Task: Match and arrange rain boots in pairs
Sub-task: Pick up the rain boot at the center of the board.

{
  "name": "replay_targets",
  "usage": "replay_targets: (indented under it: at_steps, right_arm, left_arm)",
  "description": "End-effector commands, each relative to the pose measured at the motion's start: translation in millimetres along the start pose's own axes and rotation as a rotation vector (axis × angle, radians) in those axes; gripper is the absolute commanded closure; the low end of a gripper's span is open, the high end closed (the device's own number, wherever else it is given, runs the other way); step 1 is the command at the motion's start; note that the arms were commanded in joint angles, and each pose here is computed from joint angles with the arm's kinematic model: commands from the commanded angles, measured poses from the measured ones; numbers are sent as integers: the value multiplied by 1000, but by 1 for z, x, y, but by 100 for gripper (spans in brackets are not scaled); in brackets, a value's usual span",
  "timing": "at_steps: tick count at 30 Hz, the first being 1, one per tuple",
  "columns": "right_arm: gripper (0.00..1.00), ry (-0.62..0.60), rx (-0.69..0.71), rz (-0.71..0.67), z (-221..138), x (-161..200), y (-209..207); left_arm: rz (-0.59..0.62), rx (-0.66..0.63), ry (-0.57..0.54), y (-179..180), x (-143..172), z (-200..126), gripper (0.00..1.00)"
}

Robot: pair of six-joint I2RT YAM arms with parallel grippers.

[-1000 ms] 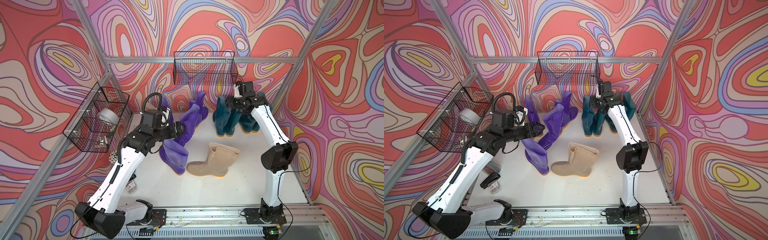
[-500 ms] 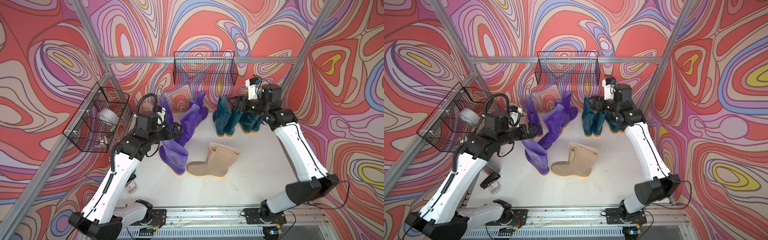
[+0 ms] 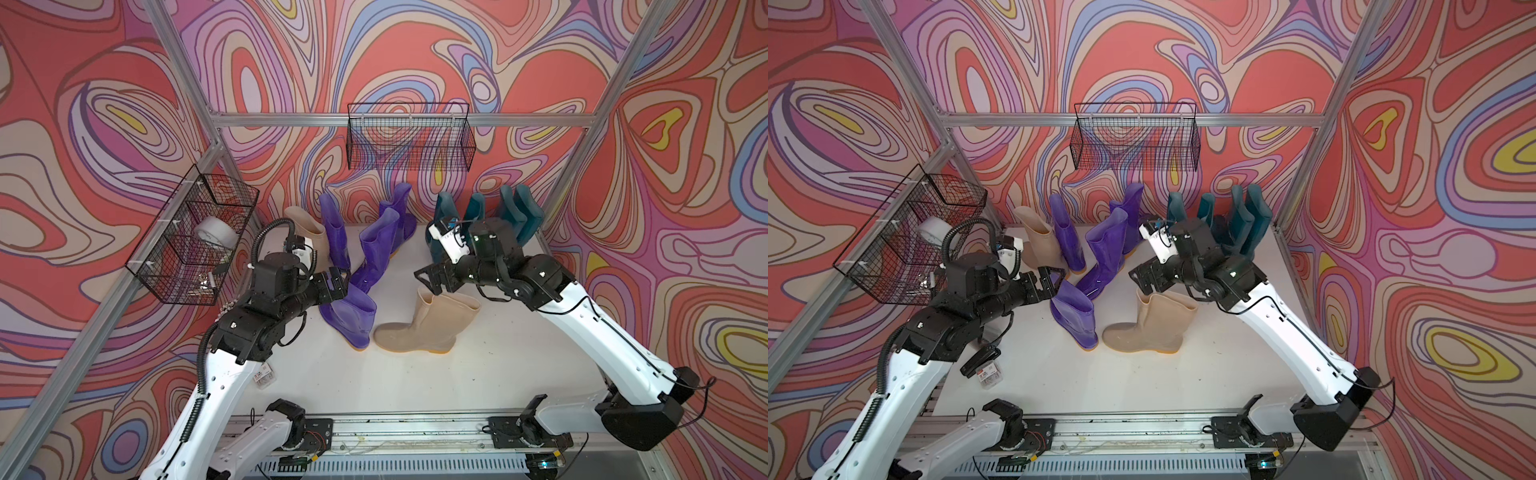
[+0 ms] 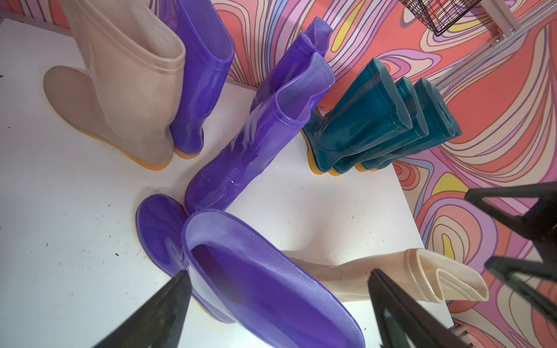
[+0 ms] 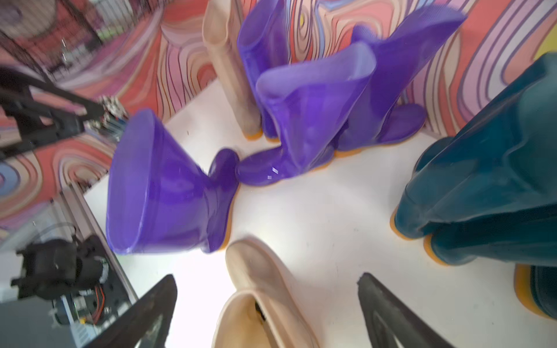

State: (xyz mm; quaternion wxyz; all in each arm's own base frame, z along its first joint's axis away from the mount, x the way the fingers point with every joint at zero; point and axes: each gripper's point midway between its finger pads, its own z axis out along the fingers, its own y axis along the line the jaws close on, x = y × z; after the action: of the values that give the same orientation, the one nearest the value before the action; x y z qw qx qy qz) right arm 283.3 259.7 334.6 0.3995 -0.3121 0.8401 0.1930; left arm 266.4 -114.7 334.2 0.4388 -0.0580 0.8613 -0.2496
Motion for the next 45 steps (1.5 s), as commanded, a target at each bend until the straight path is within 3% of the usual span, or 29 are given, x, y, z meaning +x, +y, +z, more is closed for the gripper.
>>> replay_targets:
  at_steps: [1, 6, 11, 18, 25, 30, 31, 34, 36, 40, 45]
  right_arm:
    - [5, 123, 142, -53, -9, 35, -15]
    - [3, 170, 195, -87, -17, 54, -12]
    - [2, 152, 128, -73, -33, 61, -1]
    - [2, 294, 144, -97, -17, 94, -6]
    - [4, 322, 146, -156, -4, 95, -7]
    - [25, 354, 33, -183, 2, 93, 11]
    - [35, 344, 7, -182, 2, 90, 16]
    - [84, 328, -55, -174, 0, 85, 27]
    - [100, 325, -61, -167, 0, 84, 29]
    - [100, 283, 18, -138, 1, 72, 17]
    - [100, 68, 249, -16, -28, 17, -17]
  left_arm:
    - [16, 54, -21, -12, -6, -13, 6]
    - [47, 120, -3, -28, -10, -15, 6]
    - [61, 153, 7, -35, -11, -14, 7]
    - [54, 171, 1, -35, -7, -12, 7]
    - [59, 176, 17, -36, -4, -9, 6]
    - [77, 162, 7, -34, -6, -13, 7]
    - [80, 156, 4, -33, -7, -14, 6]
    - [90, 150, -3, -32, -7, -16, 6]
    - [98, 151, -6, -33, -8, -17, 6]
    - [109, 150, -18, -34, -11, -20, 6]
    - [107, 159, -36, -36, -16, -20, 6]
